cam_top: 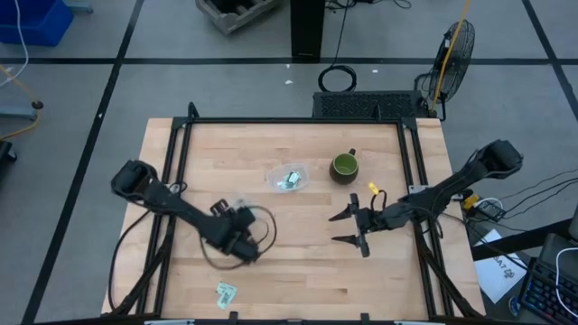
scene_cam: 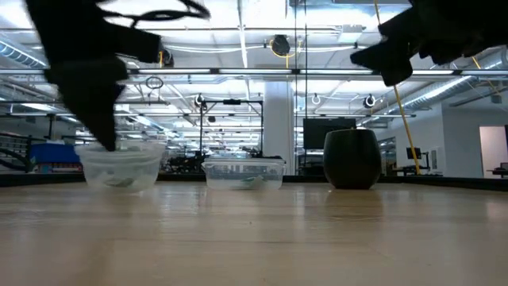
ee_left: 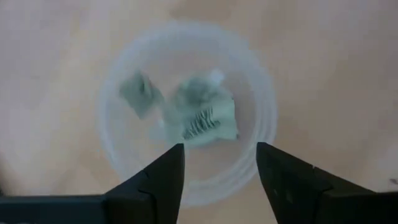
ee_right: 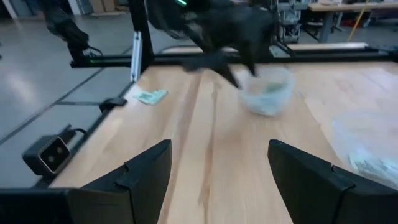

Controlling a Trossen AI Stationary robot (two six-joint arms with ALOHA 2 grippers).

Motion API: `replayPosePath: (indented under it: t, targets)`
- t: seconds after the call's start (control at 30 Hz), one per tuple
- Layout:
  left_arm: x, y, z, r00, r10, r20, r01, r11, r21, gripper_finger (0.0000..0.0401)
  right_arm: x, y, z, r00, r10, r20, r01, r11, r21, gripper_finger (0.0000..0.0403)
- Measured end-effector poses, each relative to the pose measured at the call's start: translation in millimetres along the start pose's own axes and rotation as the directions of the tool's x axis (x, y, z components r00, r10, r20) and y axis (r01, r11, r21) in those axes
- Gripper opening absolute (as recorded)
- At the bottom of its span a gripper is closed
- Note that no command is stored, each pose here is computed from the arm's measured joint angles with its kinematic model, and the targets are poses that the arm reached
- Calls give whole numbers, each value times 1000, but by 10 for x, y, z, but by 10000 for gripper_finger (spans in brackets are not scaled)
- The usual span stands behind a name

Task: Pick and place Stevia / Truvia into bins
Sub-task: Adjust the round container

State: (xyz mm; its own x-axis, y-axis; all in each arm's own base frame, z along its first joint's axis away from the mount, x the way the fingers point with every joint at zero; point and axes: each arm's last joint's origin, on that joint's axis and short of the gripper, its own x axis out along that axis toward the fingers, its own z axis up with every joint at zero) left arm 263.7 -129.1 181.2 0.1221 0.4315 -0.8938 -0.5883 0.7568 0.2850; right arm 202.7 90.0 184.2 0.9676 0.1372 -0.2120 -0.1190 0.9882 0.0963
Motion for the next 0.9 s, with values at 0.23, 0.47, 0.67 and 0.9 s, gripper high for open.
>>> replayPosePath:
  t: [0.23,0.47,0.67,0.9]
  targets:
    - [-202,-308,-327,963,-255,-89,254,967,-18,232,49,0,-55,1000,-5,-18,5,1000,-3,258]
    - [-240,-337,-397,960,-268,-84,264,963,-54,287,41,30,-35,1000,14,2,-14,1000,12,258]
    - [-132,-247,-174,979,-205,-16,204,977,-60,314,41,30,-38,1000,14,-1,-14,1000,25,258]
    - [-43,-160,-24,955,-242,-174,240,970,-30,308,41,33,-57,999,34,-21,-33,999,22,258]
